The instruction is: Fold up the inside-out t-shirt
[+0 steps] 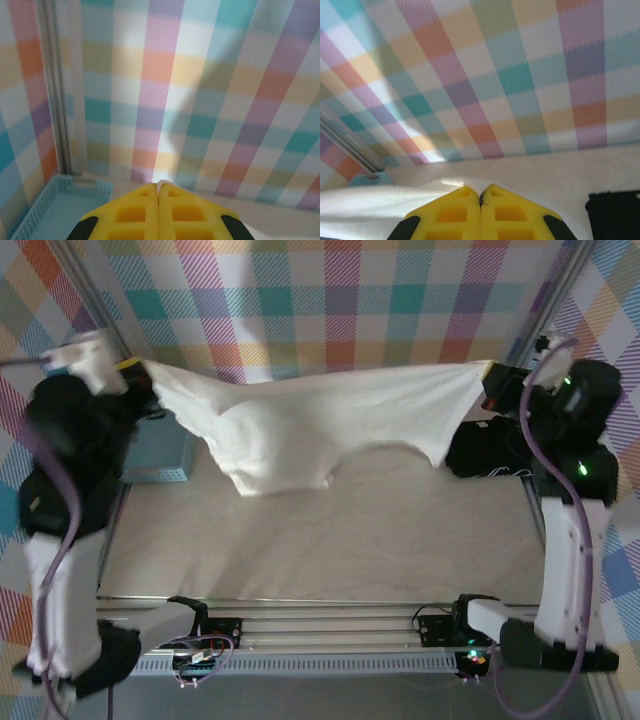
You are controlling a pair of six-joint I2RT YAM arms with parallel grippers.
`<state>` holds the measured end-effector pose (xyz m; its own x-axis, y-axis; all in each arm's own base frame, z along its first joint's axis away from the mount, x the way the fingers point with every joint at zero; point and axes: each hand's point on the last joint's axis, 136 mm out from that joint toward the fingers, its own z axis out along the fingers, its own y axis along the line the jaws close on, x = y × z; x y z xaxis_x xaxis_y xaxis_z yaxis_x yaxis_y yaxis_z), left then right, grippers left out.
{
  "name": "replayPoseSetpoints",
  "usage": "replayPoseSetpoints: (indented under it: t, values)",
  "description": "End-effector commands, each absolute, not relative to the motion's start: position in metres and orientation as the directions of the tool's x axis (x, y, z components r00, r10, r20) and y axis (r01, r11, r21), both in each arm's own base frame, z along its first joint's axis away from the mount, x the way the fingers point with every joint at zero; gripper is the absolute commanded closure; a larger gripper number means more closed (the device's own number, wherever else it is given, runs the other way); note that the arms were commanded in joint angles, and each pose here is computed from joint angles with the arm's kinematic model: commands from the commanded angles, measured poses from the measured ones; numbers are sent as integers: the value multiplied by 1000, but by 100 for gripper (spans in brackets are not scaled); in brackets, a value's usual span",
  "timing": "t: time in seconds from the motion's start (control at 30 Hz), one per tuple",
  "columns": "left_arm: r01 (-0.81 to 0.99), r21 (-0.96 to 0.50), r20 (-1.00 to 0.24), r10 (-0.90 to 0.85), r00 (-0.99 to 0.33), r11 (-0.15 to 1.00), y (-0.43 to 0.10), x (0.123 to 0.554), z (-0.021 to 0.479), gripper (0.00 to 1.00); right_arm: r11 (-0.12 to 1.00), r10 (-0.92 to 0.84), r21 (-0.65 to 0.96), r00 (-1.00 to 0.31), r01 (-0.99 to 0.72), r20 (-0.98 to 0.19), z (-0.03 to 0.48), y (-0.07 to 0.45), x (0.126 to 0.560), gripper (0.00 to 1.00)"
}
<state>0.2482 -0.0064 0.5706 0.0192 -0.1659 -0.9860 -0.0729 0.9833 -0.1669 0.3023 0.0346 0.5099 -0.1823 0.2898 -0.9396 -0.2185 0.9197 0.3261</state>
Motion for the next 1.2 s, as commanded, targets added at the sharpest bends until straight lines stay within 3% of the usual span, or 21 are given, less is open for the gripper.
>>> replayPoseSetpoints:
  t: [0.0,0.2,0.33,0.43,0.57,0.73,0.83,1.13,1.17]
  values:
    - [-37,-220,-965,-213,151,975,5,197,599,100,935,260,270,-70,-231,-963,542,35,253,100]
    - [20,-247,-934,-244,260,969,14,139,632,100,937,255,239,30,-256,-967,576,39,193,100]
    - [11,-236,-928,-229,292,972,18,133,647,100,939,245,217,78,-266,-966,595,40,175,100]
    - [-16,-216,-935,-202,291,976,16,152,657,100,942,238,209,84,-263,-968,602,40,181,100]
    - [-73,-159,-974,-144,173,985,3,225,645,100,944,232,215,43,-250,-972,596,36,217,100]
    - [-96,-91,-996,-91,9,991,-22,339,600,100,939,238,251,-79,-234,-968,554,32,300,100]
    - [-96,-77,-992,-86,-95,992,-27,408,557,100,933,249,287,-185,-218,-951,509,29,363,100]
    - [-101,-34,-912,-72,-403,994,-33,599,364,100,936,211,319,-490,-148,-846,330,56,562,100]
    - [-100,-28,-902,-68,-426,995,-34,615,346,96,940,206,317,-535,-123,-819,301,58,584,100]
